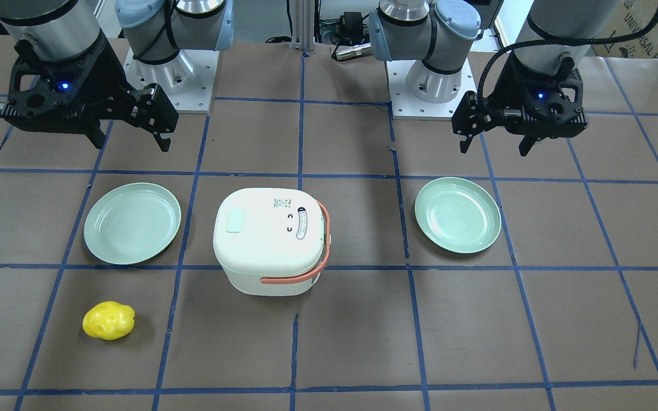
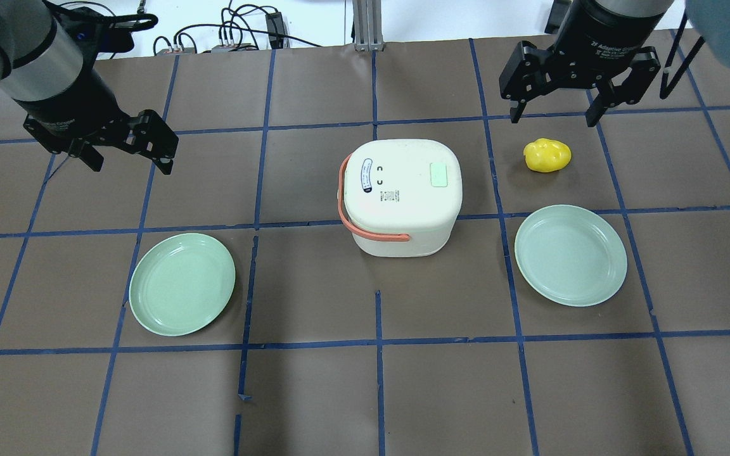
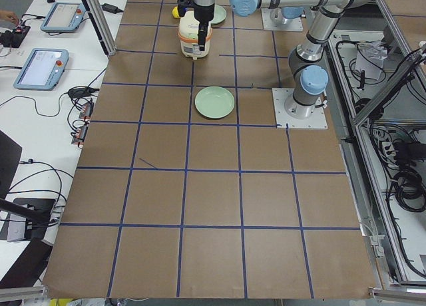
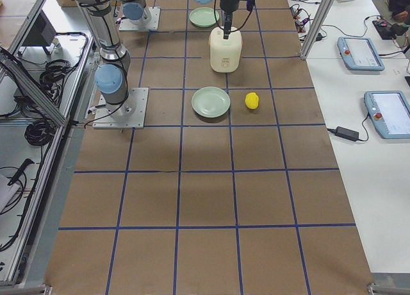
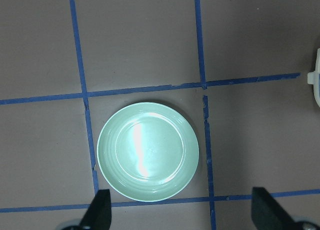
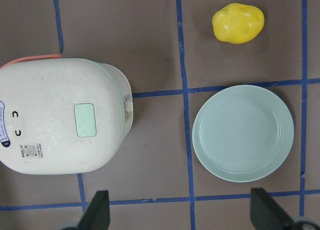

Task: Press rice cooker button
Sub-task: 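Move the right gripper toward the green button on the white rice cooker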

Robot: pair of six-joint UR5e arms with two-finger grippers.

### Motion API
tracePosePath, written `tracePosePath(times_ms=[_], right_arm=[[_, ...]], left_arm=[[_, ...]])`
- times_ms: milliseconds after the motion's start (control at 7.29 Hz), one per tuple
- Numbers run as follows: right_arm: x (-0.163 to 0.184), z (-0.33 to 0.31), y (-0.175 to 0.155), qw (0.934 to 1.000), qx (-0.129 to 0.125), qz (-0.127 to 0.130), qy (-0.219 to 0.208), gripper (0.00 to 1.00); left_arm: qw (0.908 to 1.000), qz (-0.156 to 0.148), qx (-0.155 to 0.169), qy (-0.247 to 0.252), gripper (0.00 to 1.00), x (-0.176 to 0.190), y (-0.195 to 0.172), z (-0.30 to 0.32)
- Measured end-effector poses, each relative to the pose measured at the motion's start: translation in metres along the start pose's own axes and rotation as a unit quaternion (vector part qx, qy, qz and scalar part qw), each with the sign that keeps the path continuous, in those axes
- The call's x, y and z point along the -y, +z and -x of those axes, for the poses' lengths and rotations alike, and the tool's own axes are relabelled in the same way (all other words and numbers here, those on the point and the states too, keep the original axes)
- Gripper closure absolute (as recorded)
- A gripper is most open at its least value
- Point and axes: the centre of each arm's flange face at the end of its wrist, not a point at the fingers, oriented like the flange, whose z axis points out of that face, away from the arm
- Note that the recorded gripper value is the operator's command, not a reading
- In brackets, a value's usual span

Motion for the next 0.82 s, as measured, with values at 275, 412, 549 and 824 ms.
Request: tracePosePath(times_ms=[275, 412, 549, 824], right_arm=[[0.001, 0.002, 0.005, 0.9999, 0.007, 0.004, 0.006, 0.0], [0.004, 0.002, 0.012, 0.9998, 0.009, 0.008, 0.017, 0.04], [0.008, 0.003, 0.019, 0.9996, 0.009, 0.008, 0.027, 0.08], [0.009, 0.016, 0.034, 0.9985, 0.008, 0.012, 0.052, 0.26]], left_arm=[[1.0, 0.0, 0.0, 0.0, 0.0, 0.0, 0.0, 0.0], [1.0, 0.0, 0.0, 0.0, 0.0, 0.0, 0.0, 0.0], [1.0, 0.0, 0.0, 0.0, 0.0, 0.0, 0.0, 0.0], [1.0, 0.0, 0.0, 0.0, 0.0, 0.0, 0.0, 0.0]])
